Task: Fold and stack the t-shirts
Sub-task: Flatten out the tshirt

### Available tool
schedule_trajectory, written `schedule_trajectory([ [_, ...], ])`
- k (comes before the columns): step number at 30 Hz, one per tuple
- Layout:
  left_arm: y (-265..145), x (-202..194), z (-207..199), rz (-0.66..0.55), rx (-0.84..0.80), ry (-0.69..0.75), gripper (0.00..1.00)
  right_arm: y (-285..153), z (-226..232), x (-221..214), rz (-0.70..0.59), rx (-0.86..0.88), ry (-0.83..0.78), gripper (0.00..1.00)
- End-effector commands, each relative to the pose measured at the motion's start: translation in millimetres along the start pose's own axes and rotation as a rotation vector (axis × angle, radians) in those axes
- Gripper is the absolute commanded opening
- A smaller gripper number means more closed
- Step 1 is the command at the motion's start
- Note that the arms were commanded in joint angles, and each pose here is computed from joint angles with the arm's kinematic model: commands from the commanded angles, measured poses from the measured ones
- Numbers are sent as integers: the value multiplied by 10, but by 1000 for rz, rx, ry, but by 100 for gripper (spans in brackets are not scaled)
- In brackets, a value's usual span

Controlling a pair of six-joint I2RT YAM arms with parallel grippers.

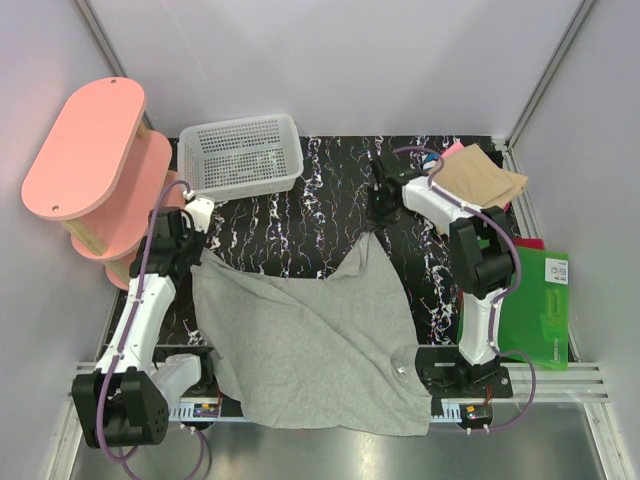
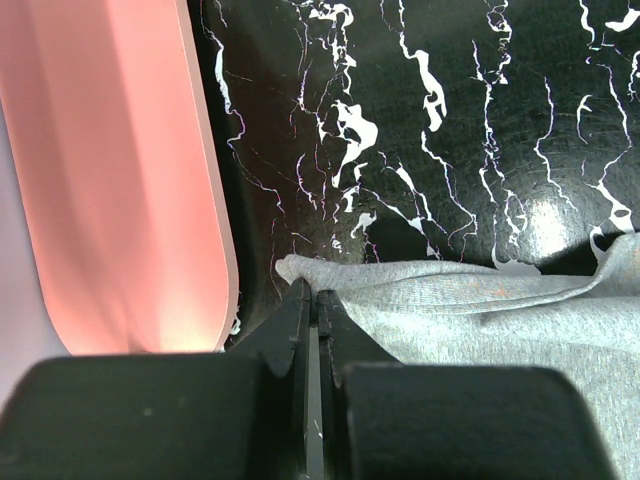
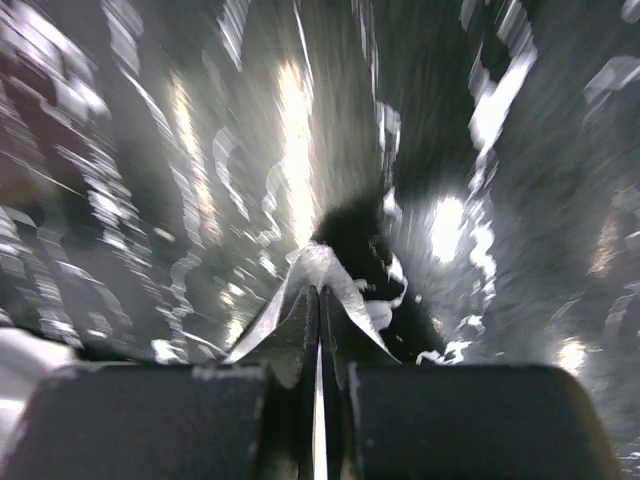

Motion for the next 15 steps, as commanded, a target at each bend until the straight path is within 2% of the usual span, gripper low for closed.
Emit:
schedule_trajectory([
  [1, -57, 135, 31, -67, 10, 12, 0, -586, -7, 564, -177, 8, -11, 0],
  [7, -48, 99, 15, -62, 3, 12, 0, -691, -12, 345, -174, 28, 0, 0],
  [8, -48, 98, 17, -62, 4, 12, 0, -604, -61, 151, -131, 17, 3, 0],
  [10, -46, 91, 7, -61, 0, 14, 0, -674, 7, -19, -136, 48, -2, 0],
  [11, -53, 93, 15, -64, 3, 15, 0, -574, -41, -291, -77, 36, 1, 0],
  [15, -48, 111, 7, -67, -5, 17, 0, -634, 147, -939, -27, 84, -46, 0],
])
Point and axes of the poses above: each gripper's point midway between its finger pads, its own y axis out along the fingers, its own z axis along the line the jaws close on, x = y × z, the point moved 4 cm from there along -y, back along the fingers, and after that the axes turned 10 degrees about -y, right-handed, at the moved point
